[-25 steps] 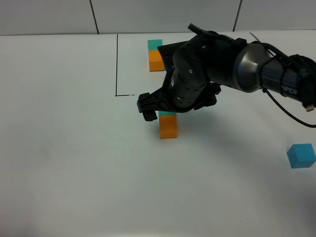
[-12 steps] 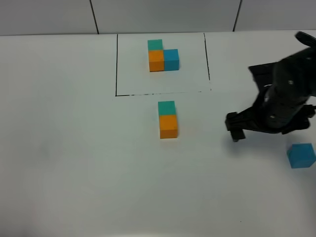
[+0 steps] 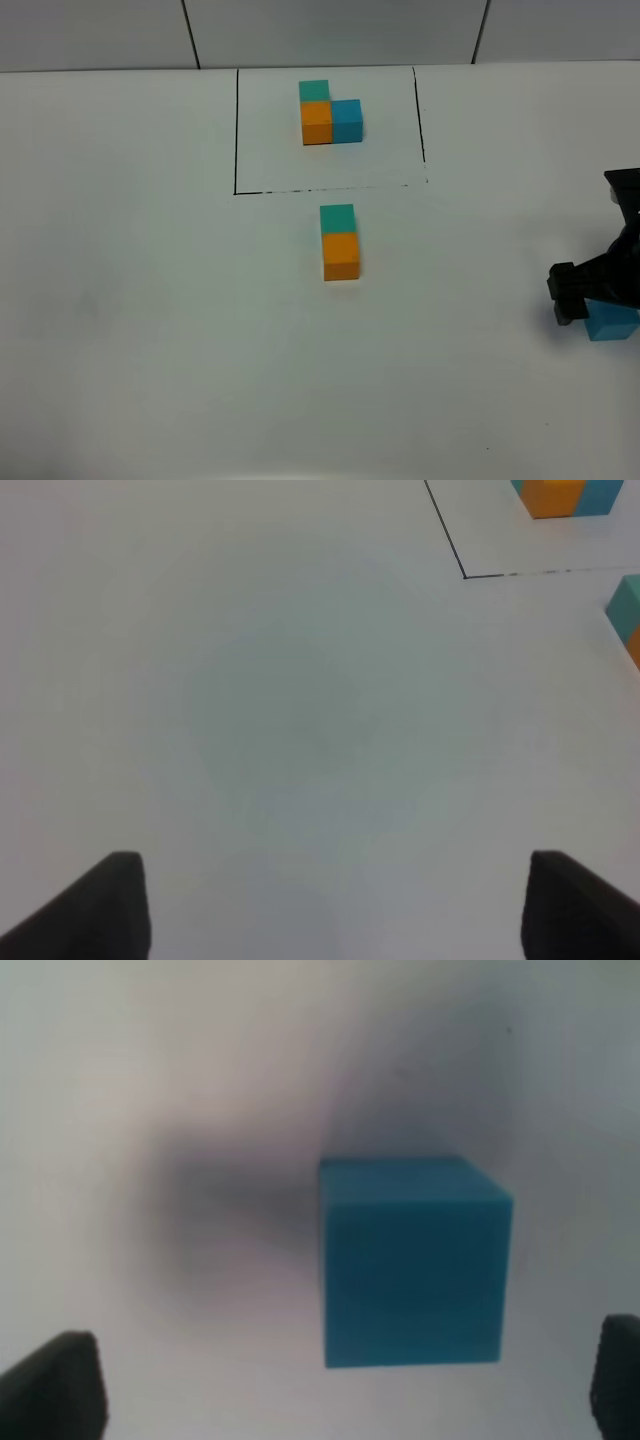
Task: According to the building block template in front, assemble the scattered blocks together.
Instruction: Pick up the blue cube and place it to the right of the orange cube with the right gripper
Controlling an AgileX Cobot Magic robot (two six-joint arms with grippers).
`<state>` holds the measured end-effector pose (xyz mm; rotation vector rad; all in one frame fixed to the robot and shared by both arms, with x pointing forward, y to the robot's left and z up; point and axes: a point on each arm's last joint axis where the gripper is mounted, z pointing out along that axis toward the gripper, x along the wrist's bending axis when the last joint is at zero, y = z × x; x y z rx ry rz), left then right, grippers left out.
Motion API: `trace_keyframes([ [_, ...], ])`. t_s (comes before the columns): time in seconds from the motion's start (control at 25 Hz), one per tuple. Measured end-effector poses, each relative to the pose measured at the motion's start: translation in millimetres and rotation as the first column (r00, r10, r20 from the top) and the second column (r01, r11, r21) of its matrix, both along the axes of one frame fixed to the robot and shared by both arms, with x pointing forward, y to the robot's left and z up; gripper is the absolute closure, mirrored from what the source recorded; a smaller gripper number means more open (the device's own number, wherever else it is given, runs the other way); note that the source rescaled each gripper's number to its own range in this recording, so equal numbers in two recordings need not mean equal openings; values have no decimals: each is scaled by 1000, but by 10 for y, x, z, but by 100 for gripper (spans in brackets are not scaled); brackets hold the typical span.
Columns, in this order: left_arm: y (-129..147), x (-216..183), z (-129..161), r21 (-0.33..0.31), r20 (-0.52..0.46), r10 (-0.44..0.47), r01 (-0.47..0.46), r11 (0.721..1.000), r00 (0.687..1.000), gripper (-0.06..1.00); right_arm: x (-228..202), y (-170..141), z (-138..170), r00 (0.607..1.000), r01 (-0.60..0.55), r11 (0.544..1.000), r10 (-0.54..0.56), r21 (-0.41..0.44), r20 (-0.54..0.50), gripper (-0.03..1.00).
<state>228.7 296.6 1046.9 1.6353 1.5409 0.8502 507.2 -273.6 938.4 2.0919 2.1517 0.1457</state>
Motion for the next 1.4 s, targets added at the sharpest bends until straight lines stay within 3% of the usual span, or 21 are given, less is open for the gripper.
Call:
trace_keyframes([
  [0.48, 0, 0, 0, 0, 0, 0, 0, 1000, 1000, 24, -31, -281, -110, 998, -38, 999, 36, 36, 48, -1],
  [1.08, 0, 0, 0, 0, 0, 0, 0, 1000, 1000, 24, 51, -363, -518, 1000, -20, 998, 20, 53, -1, 8],
  [1.24, 0, 0, 0, 0, 0, 0, 0, 1000, 1000, 24, 54, -368, -521, 1000, -24, 998, 24, 50, 2, 31],
  [1.36, 0, 0, 0, 0, 0, 0, 0, 1000, 1000, 24, 59, -370, -520, 1000, -28, 999, 28, 46, 7, 70],
  [1.4, 0, 0, 0, 0, 0, 0, 0, 1000, 1000, 24, 60, -372, -520, 999, -32, 999, 32, 43, 8, 90],
])
